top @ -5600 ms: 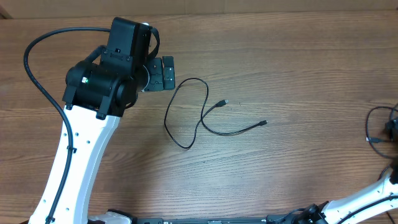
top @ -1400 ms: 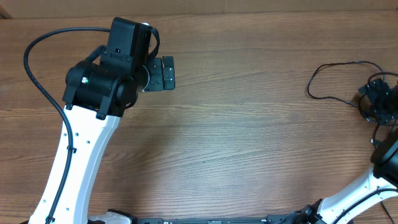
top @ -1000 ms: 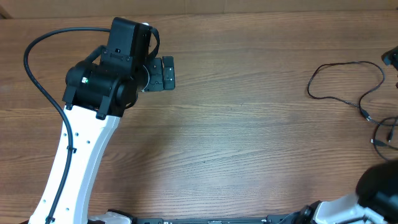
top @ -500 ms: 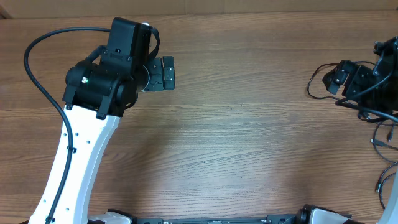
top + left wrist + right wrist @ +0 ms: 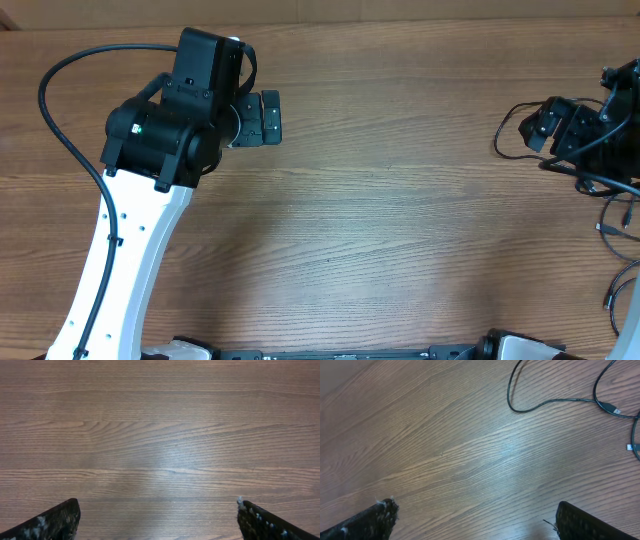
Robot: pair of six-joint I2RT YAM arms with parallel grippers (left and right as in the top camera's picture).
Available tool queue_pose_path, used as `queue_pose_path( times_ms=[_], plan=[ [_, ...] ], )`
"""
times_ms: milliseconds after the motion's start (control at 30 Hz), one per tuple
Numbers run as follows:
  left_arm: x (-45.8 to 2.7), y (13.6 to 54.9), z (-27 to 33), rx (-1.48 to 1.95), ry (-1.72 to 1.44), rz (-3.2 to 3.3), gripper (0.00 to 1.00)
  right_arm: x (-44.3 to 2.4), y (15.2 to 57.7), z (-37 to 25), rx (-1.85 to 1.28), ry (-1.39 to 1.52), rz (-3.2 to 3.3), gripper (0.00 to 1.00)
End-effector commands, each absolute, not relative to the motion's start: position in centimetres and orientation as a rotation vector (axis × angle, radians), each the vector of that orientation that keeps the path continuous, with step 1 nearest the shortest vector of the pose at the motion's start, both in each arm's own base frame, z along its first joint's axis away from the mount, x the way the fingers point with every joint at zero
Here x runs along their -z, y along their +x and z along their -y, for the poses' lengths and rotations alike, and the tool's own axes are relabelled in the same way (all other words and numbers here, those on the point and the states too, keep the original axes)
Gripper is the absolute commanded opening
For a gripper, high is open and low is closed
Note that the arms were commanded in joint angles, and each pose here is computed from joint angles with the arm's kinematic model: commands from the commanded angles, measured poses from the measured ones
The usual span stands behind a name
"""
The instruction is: Untangle cables
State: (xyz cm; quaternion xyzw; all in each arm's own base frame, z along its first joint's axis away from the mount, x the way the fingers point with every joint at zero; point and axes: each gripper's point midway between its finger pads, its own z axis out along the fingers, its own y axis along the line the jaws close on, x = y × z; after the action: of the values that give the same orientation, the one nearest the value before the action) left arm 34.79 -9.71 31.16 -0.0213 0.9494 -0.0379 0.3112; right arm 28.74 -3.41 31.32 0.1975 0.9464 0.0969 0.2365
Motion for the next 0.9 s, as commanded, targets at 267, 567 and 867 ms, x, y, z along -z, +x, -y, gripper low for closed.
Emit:
queue_pose_path(
  times_ms=[267, 567, 867],
  plan=[
    [-32.0, 34.7, 9.0, 0.059, -0.048, -2.472, 1.00, -31.9, 28.8, 3.3, -0.265, 0.524, -2.581, 1.00],
    [-35.6, 37.0, 11.9, 0.351, -0.025, -2.026, 1.00, -31.8, 28.8, 3.3, -0.265, 0.524, -2.581, 1.00],
    [-35.1, 31.4, 7.4, 0.486, -0.153, -1.534, 1.00, -31.8, 28.8, 3.3, -0.265, 0.524, -2.581, 1.00]
  ],
)
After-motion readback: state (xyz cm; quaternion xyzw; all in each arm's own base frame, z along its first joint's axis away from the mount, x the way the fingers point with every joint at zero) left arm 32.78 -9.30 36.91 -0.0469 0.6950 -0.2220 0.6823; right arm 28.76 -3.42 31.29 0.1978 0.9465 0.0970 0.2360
